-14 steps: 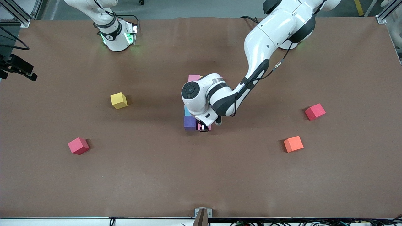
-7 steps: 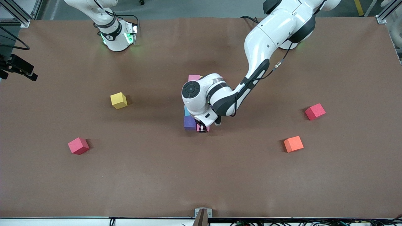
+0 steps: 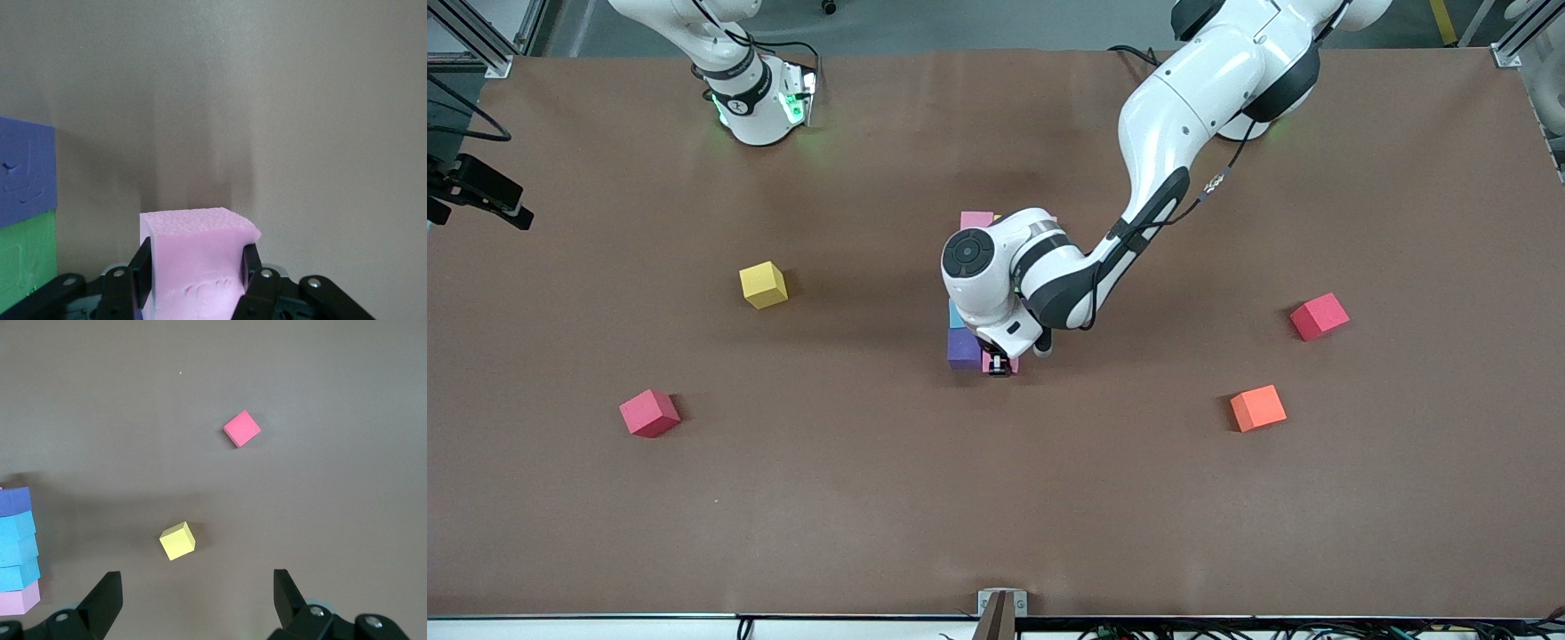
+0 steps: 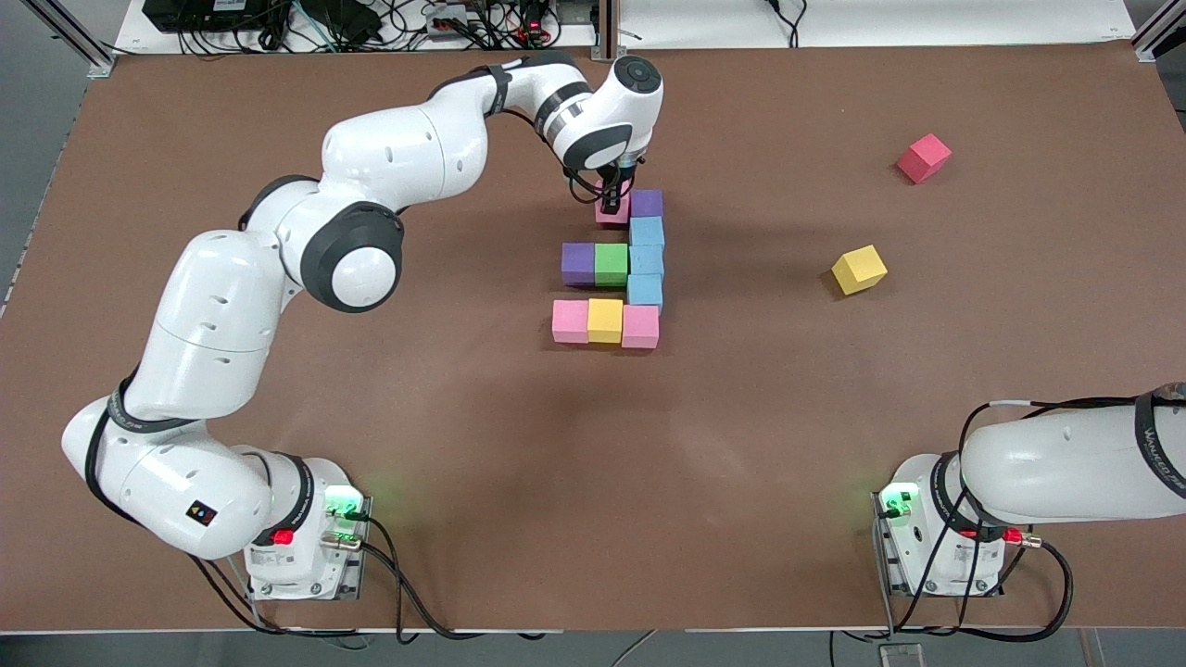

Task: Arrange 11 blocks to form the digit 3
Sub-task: 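Place the pink cube beside the bottom purple cube with the left gripper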

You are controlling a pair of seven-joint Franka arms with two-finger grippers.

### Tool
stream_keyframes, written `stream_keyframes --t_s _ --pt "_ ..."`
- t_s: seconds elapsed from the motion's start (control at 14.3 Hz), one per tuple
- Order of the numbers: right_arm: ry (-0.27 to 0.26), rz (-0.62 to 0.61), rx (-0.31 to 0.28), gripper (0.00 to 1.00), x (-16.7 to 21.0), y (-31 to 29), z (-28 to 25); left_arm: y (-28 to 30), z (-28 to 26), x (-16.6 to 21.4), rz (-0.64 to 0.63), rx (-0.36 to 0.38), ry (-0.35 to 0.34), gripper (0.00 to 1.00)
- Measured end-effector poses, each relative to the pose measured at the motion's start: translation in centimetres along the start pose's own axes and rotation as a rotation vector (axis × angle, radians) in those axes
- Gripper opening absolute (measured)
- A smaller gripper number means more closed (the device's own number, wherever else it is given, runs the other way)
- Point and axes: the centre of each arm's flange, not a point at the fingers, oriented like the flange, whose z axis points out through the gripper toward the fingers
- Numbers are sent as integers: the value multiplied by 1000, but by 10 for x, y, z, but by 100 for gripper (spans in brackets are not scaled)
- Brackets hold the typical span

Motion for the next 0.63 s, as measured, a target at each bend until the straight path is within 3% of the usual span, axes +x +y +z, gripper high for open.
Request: stream_keyframes --t_s 0.35,0.42,0.63 --pt "0 0 0 100 0 0 0 -1 3 -1 1 3 2 55" --pt "0 0 0 100 0 0 0 -1 3 -1 2 3 2 59" --pt "0 -1 0 100 0 0 0 0 1 -1 0 -1 -4 88"
